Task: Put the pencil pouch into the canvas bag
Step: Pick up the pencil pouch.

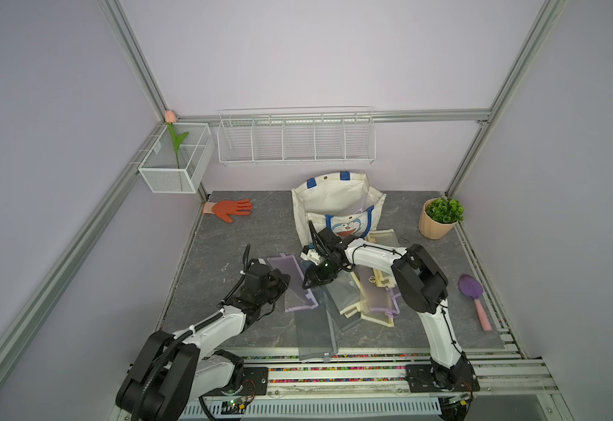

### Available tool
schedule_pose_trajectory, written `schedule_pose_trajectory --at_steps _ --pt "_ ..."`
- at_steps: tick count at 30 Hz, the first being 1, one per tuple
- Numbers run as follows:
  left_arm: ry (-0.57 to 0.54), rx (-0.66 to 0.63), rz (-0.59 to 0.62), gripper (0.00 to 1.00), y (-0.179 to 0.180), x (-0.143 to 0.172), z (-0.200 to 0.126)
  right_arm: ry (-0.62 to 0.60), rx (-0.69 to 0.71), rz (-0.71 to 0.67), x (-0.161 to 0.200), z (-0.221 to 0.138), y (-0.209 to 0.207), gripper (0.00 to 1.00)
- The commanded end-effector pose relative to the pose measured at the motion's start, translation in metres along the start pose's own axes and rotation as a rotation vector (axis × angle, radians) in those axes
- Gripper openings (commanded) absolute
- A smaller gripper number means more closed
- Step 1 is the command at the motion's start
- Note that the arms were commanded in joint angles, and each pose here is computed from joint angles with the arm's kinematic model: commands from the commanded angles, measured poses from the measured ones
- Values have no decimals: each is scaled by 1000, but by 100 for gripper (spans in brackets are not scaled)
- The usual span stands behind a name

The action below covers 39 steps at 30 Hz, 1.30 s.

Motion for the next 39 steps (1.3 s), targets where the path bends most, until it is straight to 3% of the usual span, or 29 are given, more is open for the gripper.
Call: schedule_pose_trajectory --at_steps 1,9,13,17,23,29,33,39 --pt "-64 -61 109 0 -17 -13 -22 -28 22 -60 -1 -26 20 56" --pt "-179 -81 423 0 -91 -42 -93 -171 7 -183 7 -118 82 83" --pt "-253 -48 653 0 -156 -56 -121 -269 17 -192 20 -170 101 93" --pt "-324 -36 945 0 -234 -60 -128 -385 46 -124 33 -218 89 99" --pt "-434 -52 1308 0 -323 -67 -91 -489 101 12 55 -260 48 98" --pt "-533 -113 1548 0 -377 -73 -31 -545 133 83 76 -278 34 97" --pt "-531 -141 1647 0 -392 -70 10 -557 154 108 87 -285 29 97" --pt "-486 -201 1719 0 -376 -53 63 -605 189 160 100 -304 17 96"
Point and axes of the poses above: each gripper's point midway between its finger pads, its own z axis out along the fingers, its own y axis along the line the jaws close on, x = y × z, the point moved 7 cm from there along -z, back along the fingers, and after that the axes turned 5 degrees about -z, right-handed, at the moved point
